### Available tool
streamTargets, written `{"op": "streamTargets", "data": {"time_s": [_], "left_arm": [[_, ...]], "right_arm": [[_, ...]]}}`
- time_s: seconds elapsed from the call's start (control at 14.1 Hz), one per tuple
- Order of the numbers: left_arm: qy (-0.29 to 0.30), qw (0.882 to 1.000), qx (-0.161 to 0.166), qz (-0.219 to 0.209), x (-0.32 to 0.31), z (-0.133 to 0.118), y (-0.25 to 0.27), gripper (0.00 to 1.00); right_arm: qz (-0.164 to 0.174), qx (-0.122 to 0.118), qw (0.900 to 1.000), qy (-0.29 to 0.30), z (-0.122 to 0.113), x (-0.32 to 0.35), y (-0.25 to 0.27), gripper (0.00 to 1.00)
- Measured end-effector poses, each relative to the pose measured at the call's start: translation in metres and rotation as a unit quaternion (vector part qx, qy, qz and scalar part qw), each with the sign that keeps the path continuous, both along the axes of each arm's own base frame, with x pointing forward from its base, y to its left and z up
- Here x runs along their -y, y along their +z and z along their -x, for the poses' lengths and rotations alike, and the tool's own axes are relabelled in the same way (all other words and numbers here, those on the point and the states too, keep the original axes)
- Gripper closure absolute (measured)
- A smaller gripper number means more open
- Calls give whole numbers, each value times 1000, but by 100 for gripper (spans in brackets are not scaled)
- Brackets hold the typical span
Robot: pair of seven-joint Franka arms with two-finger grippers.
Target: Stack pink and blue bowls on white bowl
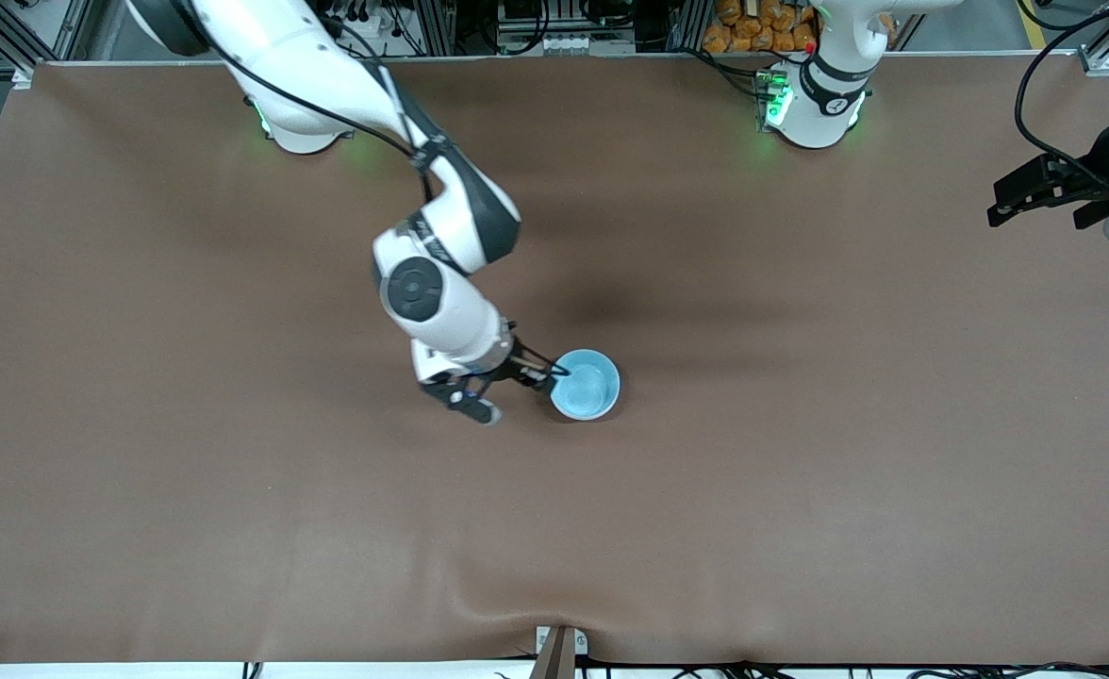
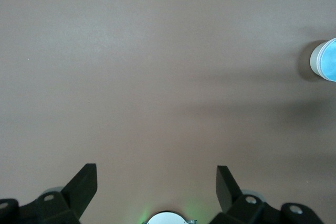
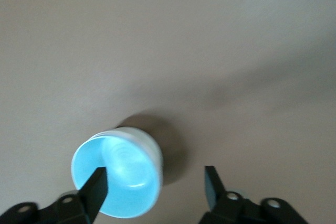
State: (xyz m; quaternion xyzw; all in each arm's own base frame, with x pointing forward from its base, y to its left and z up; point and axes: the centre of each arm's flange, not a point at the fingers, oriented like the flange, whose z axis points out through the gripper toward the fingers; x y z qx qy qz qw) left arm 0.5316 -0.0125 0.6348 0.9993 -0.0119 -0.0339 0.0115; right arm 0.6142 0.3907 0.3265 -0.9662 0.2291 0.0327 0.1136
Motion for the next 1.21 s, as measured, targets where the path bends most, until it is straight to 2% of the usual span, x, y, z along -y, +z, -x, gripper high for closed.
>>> {"op": "streamTargets", "data": {"time_s": [0.07, 0.28, 0.36, 0.5, 0.78, 0.99, 1.21], "left_arm": [[0, 1000, -1, 0, 0, -1, -1, 0], [0, 1000, -3, 0, 0, -2, -3, 0], [0, 1000, -3, 0, 0, -2, -3, 0], [0, 1000, -2, 0, 0, -2, -2, 0], [0, 1000, 1, 0, 1, -2, -1, 0], [-1, 1000, 1, 0, 1, -2, 0, 0], [0, 1000, 2, 0, 1, -2, 0, 0]], "right_arm": [[7, -5, 1000, 21, -10, 30, 18, 1], [22, -13, 996, 88, -34, 131, 73, 0], [27, -15, 995, 97, -38, 166, 90, 0], [35, -4, 992, 120, -37, 233, 119, 0], [48, 8, 981, 186, 3, 351, 178, 0], [62, 14, 974, 215, 32, 421, 221, 0], [57, 7, 973, 223, 53, 462, 256, 0]]}}
